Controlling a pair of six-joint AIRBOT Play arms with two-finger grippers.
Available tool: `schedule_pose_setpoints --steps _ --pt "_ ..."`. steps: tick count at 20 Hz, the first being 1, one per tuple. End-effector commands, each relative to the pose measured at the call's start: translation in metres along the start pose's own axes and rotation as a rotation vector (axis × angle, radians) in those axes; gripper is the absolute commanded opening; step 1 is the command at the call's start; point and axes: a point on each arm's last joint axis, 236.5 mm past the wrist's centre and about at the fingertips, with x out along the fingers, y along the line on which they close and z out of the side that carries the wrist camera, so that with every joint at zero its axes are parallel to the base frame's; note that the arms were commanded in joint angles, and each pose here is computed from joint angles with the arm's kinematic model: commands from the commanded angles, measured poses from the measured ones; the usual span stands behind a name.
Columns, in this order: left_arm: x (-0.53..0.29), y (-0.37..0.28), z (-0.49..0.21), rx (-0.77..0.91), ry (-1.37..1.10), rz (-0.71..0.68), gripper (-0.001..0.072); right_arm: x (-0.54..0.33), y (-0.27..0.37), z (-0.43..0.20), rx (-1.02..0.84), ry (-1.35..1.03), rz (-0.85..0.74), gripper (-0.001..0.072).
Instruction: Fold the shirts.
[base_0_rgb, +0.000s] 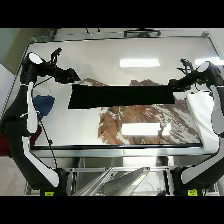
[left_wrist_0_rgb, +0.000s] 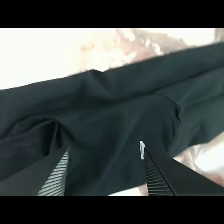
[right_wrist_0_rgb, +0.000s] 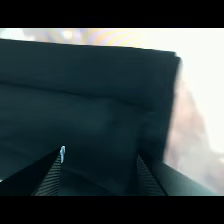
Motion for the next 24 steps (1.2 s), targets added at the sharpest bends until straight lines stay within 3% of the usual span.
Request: schedule_pose_setpoints --steps 1,10,11,13,14,15,16,19,24 --pt "0.003 -0.017 -0.008 0.024 0.037 -0.024 0.0496 0.004 -0.022 -0.008 0.065 0.029 -0.005 0.0523" --pt "0.031 -0.069 -0.017 0.117 0.082 -0.053 0.0495 0.036 -0.027 -0.024 0.119 0.083 0.163 0.0521" --pt "0.035 -0.077 -0.018 0.132 0.084 -0.057 0.048 0.038 -0.023 -0.025 0.106 0.086 0.181 0.0498" --pt "0.043 -0.091 -0.02 0.182 0.088 -0.066 0.0172 0.039 -0.011 -0.024 0.065 0.081 0.244 0.0263" --pt "0.047 -0.099 -0.02 0.213 0.087 -0.07 0.0044 0.039 -0.009 -0.023 0.063 0.076 0.253 0.0198" --pt "0.052 -0.108 -0.02 0.228 0.082 -0.074 0.0019 0.038 -0.007 -0.022 0.056 0.072 0.26 0.0063" --pt "0.058 -0.117 -0.019 0.243 0.073 -0.077 0.0023 0.038 -0.006 -0.023 0.047 0.075 0.265 0.0021" --pt "0.095 -0.14 -0.03 0.278 0.1 -0.093 0.0023 0.025 0.006 -0.024 0.029 0.099 0.309 0.0019" --pt "0.187 -0.174 -0.06 0.316 0.141 -0.115 0.0023 -0.064 0.08 0.0 -0.042 0.028 0.538 0.0019"
